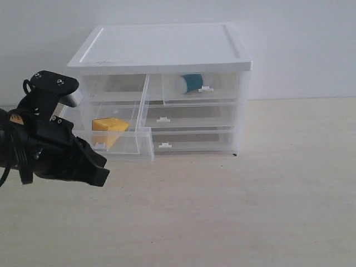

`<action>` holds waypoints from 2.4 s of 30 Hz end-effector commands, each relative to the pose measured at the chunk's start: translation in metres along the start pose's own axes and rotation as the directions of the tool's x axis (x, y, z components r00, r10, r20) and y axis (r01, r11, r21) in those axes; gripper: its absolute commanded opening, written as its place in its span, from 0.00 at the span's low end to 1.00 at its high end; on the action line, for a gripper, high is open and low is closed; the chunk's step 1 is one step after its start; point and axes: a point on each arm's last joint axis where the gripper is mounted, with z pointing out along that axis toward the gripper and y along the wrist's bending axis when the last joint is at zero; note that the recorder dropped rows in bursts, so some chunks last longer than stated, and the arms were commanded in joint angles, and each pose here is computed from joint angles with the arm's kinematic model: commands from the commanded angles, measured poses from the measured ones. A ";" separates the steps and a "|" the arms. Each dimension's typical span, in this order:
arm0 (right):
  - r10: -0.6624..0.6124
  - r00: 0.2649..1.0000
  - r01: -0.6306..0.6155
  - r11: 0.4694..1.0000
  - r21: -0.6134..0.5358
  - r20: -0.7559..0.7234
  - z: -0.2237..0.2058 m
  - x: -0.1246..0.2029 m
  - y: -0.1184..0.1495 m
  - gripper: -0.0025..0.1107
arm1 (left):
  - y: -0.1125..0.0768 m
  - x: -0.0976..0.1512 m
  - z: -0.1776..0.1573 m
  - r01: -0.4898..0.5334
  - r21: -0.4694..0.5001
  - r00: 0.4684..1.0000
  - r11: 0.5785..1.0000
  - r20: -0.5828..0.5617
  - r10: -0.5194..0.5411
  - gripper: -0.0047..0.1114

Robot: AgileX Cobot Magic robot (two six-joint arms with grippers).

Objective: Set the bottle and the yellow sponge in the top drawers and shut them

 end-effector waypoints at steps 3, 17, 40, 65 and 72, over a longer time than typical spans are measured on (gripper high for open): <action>-0.006 1.000 0.006 1.000 0.005 0.015 -0.001 -0.001 0.000 0.02 | 0.006 -0.011 0.001 0.040 -0.057 0.992 0.998 0.118 -0.033 0.08; -0.006 1.000 0.006 1.000 0.005 0.015 -0.001 -0.001 0.000 0.02 | 0.019 -0.023 0.020 0.070 -0.152 0.964 0.986 0.263 -0.028 0.08; -0.006 1.000 0.006 1.000 0.005 0.015 -0.001 -0.001 0.000 0.02 | 0.032 -0.070 0.047 0.106 -0.194 0.918 0.975 0.395 -0.021 0.08; -0.006 1.000 0.006 1.000 0.005 0.017 -0.001 -0.002 0.000 0.02 | 0.055 -0.076 0.059 0.080 -0.346 0.862 0.935 0.495 0.110 0.08; -0.006 1.000 0.006 1.000 0.005 0.017 -0.001 -0.002 0.000 0.02 | 0.043 -0.067 0.051 0.035 -0.240 0.936 0.970 0.348 0.053 0.08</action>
